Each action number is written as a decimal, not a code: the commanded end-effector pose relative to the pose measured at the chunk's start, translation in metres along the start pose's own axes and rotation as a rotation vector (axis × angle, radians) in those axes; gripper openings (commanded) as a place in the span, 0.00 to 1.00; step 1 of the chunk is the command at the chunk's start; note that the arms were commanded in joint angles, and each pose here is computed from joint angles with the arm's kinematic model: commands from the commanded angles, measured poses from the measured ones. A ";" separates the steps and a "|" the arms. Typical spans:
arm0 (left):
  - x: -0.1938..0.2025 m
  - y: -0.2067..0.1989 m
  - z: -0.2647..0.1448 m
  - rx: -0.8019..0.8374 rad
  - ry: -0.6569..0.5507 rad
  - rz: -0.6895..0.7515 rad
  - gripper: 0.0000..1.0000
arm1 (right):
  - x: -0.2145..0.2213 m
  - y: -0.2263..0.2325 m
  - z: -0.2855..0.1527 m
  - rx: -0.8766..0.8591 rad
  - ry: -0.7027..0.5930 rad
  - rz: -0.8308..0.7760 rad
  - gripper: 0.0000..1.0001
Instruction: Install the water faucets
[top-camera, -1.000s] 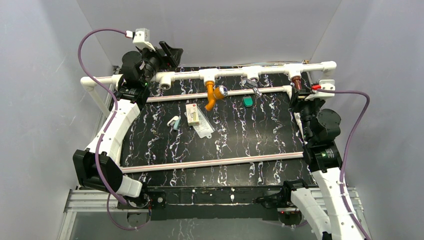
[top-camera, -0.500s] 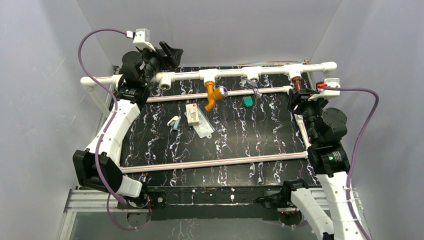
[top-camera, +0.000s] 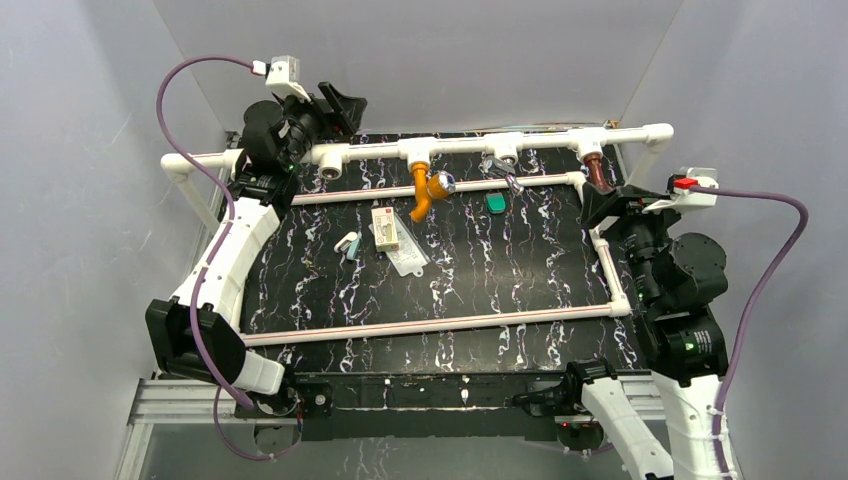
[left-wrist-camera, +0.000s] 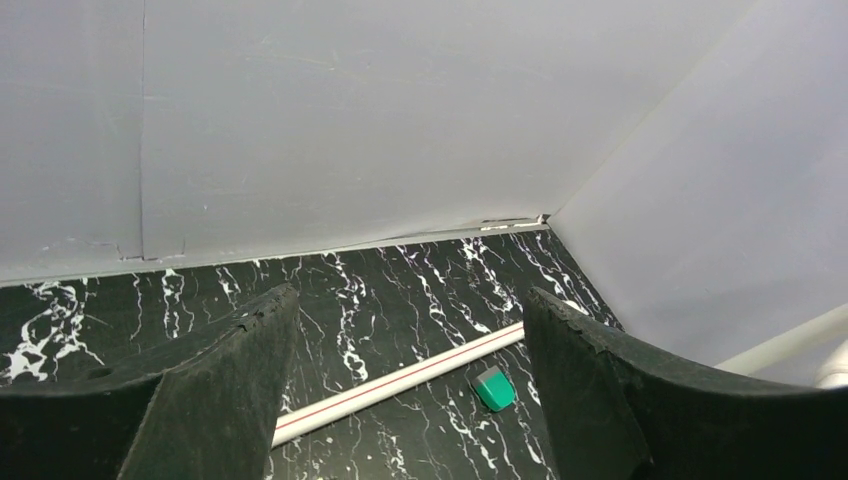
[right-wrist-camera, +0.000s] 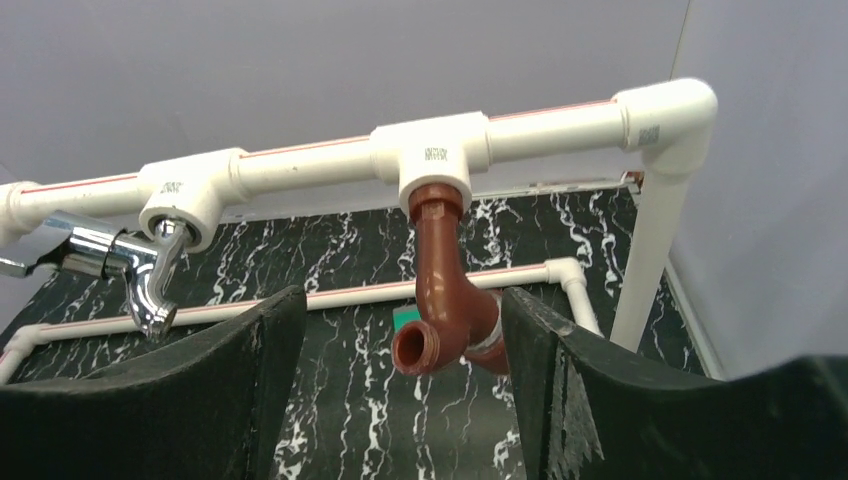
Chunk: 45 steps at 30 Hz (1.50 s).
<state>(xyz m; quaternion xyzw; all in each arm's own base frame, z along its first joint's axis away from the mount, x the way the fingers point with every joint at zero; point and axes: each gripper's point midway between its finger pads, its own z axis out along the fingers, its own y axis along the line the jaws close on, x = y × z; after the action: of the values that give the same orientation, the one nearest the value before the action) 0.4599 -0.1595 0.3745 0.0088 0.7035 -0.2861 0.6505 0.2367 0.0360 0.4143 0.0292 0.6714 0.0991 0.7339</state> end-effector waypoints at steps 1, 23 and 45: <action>0.157 0.062 -0.015 -0.199 0.485 -0.147 0.79 | -0.007 0.004 -0.016 -0.009 0.005 0.066 0.79; -0.038 -0.040 0.007 0.061 0.167 -0.148 0.80 | 0.065 -0.005 -0.059 0.051 0.222 0.214 0.82; -0.084 -0.132 -0.114 0.369 0.143 -0.155 0.80 | 0.182 -0.009 -0.036 0.104 0.496 0.296 0.99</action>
<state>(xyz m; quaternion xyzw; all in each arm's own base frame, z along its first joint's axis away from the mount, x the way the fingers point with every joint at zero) 0.3548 -0.1915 0.5079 0.0719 0.6788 -0.4385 0.5847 0.1972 0.0573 0.2303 0.1281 0.8316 0.1768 0.5106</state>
